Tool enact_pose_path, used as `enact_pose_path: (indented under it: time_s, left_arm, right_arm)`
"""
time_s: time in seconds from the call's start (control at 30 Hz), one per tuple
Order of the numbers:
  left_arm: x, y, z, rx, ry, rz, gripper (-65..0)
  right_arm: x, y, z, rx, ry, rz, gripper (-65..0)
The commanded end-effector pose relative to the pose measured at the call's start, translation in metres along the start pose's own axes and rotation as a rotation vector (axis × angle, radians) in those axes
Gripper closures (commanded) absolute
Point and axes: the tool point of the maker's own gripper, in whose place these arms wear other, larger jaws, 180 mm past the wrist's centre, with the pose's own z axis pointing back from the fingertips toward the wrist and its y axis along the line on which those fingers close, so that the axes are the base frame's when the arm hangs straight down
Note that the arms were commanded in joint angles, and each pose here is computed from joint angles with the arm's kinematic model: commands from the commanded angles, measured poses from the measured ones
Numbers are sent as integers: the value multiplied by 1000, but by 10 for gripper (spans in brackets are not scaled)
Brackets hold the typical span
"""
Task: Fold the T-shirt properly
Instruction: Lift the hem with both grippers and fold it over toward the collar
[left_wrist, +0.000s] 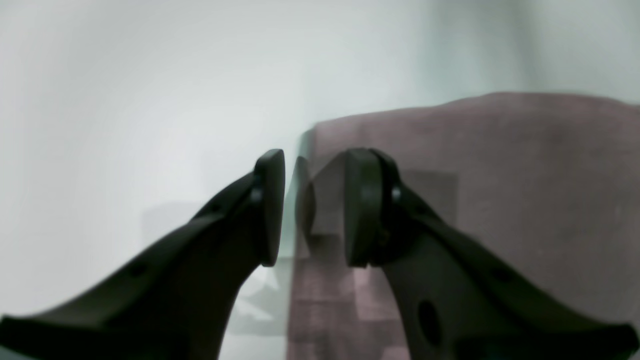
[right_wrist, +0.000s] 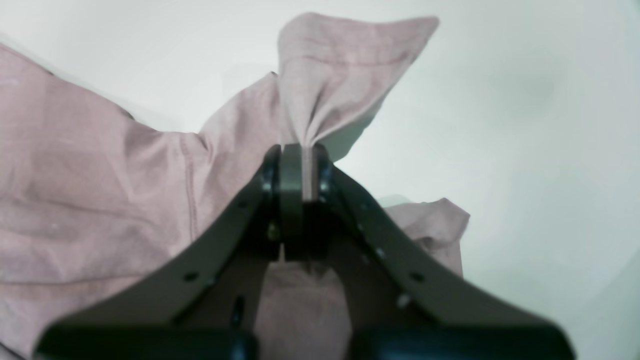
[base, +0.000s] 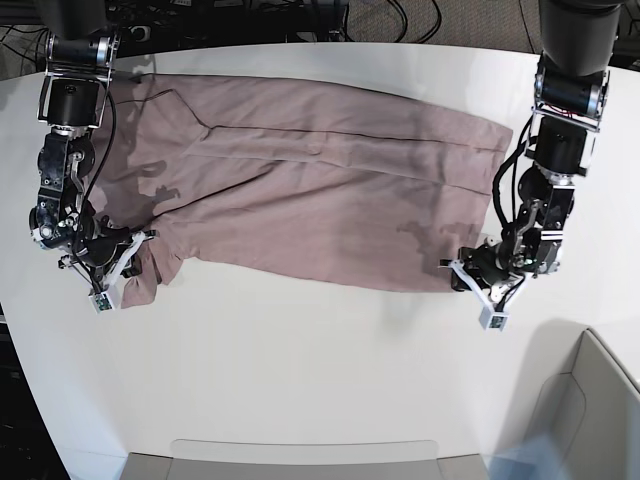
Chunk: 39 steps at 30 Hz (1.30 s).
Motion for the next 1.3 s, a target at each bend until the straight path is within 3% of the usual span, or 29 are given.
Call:
enact_pose_path:
  time_s: [0.0, 0.33, 0.47, 0.5, 0.63, 0.93, 1.27]
  left_arm:
    - [21, 0, 5, -4, -45, -12, -207]
    - [5, -4, -6, -9, -8, -2, -190]
    - [7, -9, -6, -36, -29, -14, -14]
    - [7, -9, -6, -40, -32, -16, 0]
    - [10, -10, -3, -56, -42, -27, 0]
    - [21, 15, 38, -46, -168, 128, 0]
    - [21, 11, 68, -50, -193, 111, 0]
  right_arm:
    - [23, -10, 8, -16, -62, 10, 0]
    - [23, -10, 8, -16, -62, 10, 0]
    - [24, -8, 7, -12, -65, 7, 0]
    - [24, -8, 7, -11, -66, 6, 0]
    - [25, -8, 8, -12, -69, 9, 0]
    - [40, -7, 18, -25, -113, 39, 0]
    - [49, 6, 34, -30, -161, 97, 0]
